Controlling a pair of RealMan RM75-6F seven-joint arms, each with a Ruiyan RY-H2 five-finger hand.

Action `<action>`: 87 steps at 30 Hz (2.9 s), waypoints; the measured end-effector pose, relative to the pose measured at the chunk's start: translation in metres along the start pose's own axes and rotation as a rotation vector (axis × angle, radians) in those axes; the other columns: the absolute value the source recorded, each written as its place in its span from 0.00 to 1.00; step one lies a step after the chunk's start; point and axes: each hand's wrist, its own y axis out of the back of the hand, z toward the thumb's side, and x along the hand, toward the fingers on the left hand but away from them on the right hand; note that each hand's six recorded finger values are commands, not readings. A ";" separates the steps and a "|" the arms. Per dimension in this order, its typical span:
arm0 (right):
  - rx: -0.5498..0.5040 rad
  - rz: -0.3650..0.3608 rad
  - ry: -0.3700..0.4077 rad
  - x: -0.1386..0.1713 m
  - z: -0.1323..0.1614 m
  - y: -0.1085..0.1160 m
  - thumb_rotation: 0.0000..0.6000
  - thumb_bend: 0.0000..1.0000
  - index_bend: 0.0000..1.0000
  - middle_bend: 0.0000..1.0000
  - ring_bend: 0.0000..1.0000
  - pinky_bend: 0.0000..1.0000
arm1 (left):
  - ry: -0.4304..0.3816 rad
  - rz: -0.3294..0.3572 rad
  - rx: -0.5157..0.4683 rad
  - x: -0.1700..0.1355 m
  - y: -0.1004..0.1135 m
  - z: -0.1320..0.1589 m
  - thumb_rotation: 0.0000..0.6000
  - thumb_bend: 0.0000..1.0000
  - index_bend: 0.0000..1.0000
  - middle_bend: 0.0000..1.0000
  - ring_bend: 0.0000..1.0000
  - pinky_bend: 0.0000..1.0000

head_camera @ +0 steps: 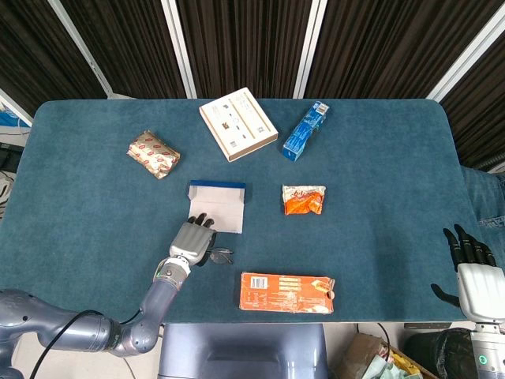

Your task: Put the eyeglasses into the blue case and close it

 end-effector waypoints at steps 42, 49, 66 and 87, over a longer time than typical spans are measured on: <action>-0.004 0.012 -0.005 0.000 -0.001 -0.001 1.00 0.21 0.05 0.02 0.12 0.16 | 0.019 -0.003 0.002 0.003 -0.006 0.003 1.00 0.38 0.54 0.21 0.03 0.13; -0.003 0.013 -0.005 0.000 0.000 -0.001 1.00 0.21 0.04 0.02 0.12 0.16 | 0.024 -0.002 0.005 0.004 -0.006 0.002 1.00 0.39 0.55 0.21 0.03 0.13; -0.007 0.014 -0.004 0.000 0.000 -0.001 1.00 0.21 0.04 0.02 0.12 0.16 | 0.045 -0.006 0.008 0.002 -0.004 -0.001 1.00 0.42 0.56 0.22 0.03 0.12; -0.008 0.018 -0.003 0.000 0.001 -0.002 1.00 0.21 0.04 0.02 0.12 0.16 | 0.105 0.111 0.058 -0.006 0.035 0.000 1.00 0.42 0.56 0.22 0.03 0.09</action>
